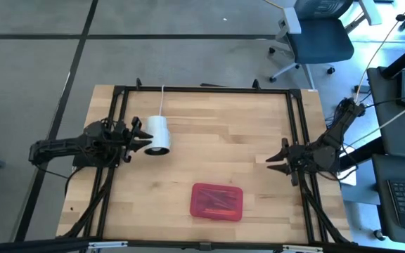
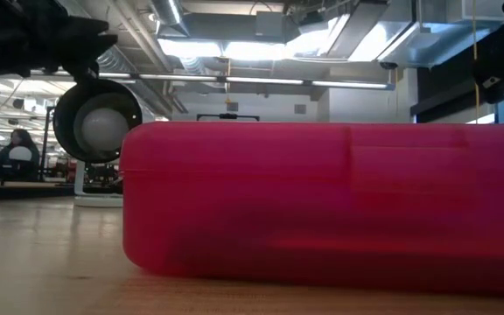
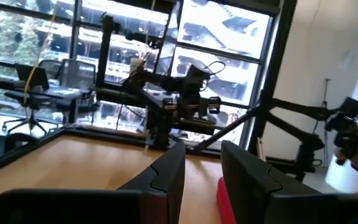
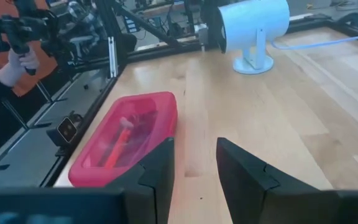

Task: Pick & place school supplies into a supply box
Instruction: Return to Home Position

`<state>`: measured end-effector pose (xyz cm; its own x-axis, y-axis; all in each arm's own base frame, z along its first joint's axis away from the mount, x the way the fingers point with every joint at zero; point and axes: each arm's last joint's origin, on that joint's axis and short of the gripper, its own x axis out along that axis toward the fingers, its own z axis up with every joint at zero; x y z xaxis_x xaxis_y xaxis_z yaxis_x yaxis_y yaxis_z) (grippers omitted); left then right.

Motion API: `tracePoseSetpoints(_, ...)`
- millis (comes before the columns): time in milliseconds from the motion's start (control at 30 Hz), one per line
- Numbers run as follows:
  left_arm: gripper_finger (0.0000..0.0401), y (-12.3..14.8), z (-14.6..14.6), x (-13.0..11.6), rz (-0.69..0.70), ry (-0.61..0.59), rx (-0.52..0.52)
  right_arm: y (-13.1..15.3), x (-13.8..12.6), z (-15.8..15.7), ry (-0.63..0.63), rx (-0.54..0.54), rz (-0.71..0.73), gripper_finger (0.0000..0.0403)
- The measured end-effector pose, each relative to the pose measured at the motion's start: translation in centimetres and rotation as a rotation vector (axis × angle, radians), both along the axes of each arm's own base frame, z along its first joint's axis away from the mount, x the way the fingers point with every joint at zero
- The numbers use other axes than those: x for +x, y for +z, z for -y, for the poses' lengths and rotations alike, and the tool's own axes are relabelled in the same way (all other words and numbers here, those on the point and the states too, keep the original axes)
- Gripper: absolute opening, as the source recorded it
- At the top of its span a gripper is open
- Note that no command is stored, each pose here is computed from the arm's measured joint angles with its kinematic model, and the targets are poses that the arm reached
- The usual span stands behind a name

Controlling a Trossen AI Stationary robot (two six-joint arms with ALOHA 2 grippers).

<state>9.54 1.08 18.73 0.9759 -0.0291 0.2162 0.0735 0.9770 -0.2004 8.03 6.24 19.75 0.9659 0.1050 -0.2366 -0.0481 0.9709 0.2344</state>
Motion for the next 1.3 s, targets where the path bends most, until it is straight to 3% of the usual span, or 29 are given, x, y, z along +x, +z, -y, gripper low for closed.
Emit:
tracePoseSetpoints(200, 0.0098, 0.1, 0.0, -0.2, -0.013, 0.007, 0.012, -0.2, -0.7, 0.8, 0.0, -0.018, -0.007, 0.0123)
tracePoseSetpoints(567, 0.0098, 0.9, -0.5, -0.5, -0.046, 0.213, -0.002, -0.4, -2.1, 2.5, -0.014, -0.031, 0.023, 0.0123)
tracePoseSetpoints(933, 0.0098, 0.6, -0.9, -0.6, -0.097, 0.366, -0.023, -0.2, -2.3, 2.2, 0.131, -0.098, 0.043, 0.0123)
tracePoseSetpoints(1100, 0.0098, 0.5, -1.2, -0.7, -0.109, 0.441, -0.035, 0.5, -2.1, 1.8, 0.22, -0.117, 0.136, 0.0123)
tracePoseSetpoints(1300, 0.0098, 0.1, -1.3, -0.7, -0.152, 0.511, -0.037, -0.8, -1.7, 1.1, 0.282, -0.139, 0.158, 0.0123)
